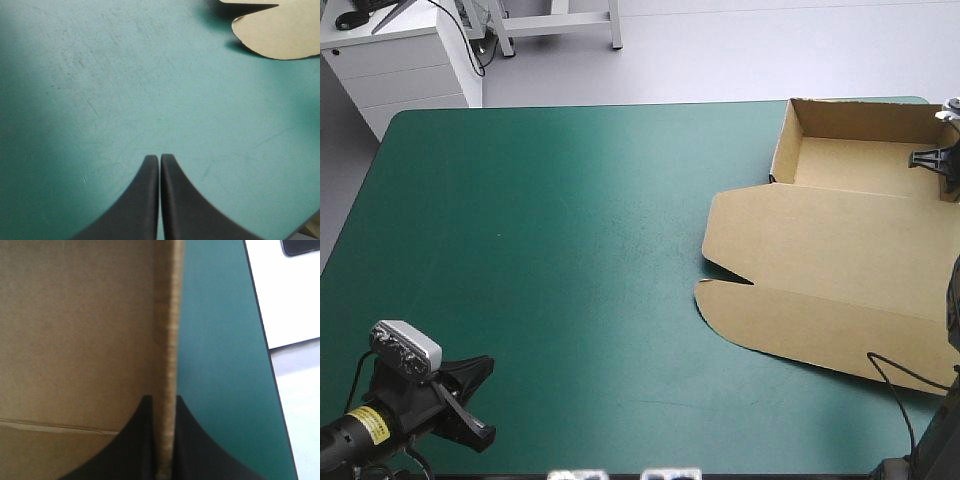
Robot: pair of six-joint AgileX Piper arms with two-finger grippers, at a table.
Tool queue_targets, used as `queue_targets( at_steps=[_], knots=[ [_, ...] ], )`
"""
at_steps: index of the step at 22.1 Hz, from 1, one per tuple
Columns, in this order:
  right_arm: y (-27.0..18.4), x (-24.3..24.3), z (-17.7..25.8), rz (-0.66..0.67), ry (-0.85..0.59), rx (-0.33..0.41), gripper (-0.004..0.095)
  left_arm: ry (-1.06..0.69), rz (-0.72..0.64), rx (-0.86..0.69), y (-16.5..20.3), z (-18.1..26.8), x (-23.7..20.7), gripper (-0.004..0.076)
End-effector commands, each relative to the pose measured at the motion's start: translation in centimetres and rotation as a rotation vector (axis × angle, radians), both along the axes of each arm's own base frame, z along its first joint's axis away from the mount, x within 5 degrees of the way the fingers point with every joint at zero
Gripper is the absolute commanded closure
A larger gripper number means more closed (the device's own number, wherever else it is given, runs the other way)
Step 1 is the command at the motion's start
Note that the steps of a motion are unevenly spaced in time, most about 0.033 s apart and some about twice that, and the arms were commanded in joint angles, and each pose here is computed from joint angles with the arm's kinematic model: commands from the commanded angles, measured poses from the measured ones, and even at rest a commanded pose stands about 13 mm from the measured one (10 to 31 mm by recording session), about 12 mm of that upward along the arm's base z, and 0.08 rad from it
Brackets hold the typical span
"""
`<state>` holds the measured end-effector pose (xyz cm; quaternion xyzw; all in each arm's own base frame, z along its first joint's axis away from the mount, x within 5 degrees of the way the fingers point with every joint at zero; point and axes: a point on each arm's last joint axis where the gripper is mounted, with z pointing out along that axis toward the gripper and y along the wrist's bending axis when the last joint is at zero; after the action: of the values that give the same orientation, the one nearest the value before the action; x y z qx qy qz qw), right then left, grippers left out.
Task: Fold the box
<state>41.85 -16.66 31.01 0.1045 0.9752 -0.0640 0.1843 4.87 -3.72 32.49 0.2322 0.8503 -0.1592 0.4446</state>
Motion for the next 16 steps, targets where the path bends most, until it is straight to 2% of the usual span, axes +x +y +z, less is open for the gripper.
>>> queue_targets(
  at_steps=[1,3,5,6,7,8,9,10,11,14,15,16],
  knots=[
    [-0.3,-1.2,3.4,-0.025,-0.095,-0.006,0.089,-0.053,0.002,-0.048,-0.2,1.1,0.2,0.0731],
    [-0.5,-1.3,3.4,-0.02,-0.102,0.01,0.0834,-0.052,0.002,-0.045,-0.2,1.1,0.2,0.0731],
    [-0.5,-1.4,3.6,-0.005,-0.116,0.031,0.0686,-0.052,0.002,-0.045,-0.2,1.1,0.2,0.0731],
    [-0.2,-1.5,4.0,-0.002,-0.133,0.044,0.0542,-0.052,0.002,-0.045,-0.2,1.1,0.2,0.0731],
    [-0.2,-1.6,4.2,-0.002,-0.139,0.044,0.0496,-0.052,0.002,-0.045,-0.2,1.1,0.2,0.0731],
    [0.1,-2.0,5.2,0.001,-0.166,0.048,0.0339,-0.052,0.002,-0.045,-0.2,1.1,0.2,0.0731],
    [0.2,-2.2,5.6,0.002,-0.174,0.047,0.0282,-0.052,0.002,-0.045,-0.2,1.1,0.2,0.0731],
    [0.6,-3.1,7.4,0.005,-0.216,0.031,0.0178,-0.052,0.002,-0.045,-0.2,1.1,0.2,0.0731],
    [1.0,-3.6,8.5,0.009,-0.247,0.036,0.0157,-0.052,0.002,-0.045,-0.2,1.1,0.2,0.0731],
    [3.8,-5.7,12.8,0.077,-0.412,0.166,0.018,-0.052,0.002,-0.045,-0.2,1.1,0.2,0.0731],
    [5.3,-6.5,14.4,0.144,-0.479,0.225,0.0209,-0.052,0.002,-0.045,-0.2,1.1,0.2,0.0731],
    [6.8,-7.2,15.9,0.227,-0.546,0.285,0.0279,-0.052,0.002,-0.045,-0.2,1.1,0.2,0.0731]
  ],
)
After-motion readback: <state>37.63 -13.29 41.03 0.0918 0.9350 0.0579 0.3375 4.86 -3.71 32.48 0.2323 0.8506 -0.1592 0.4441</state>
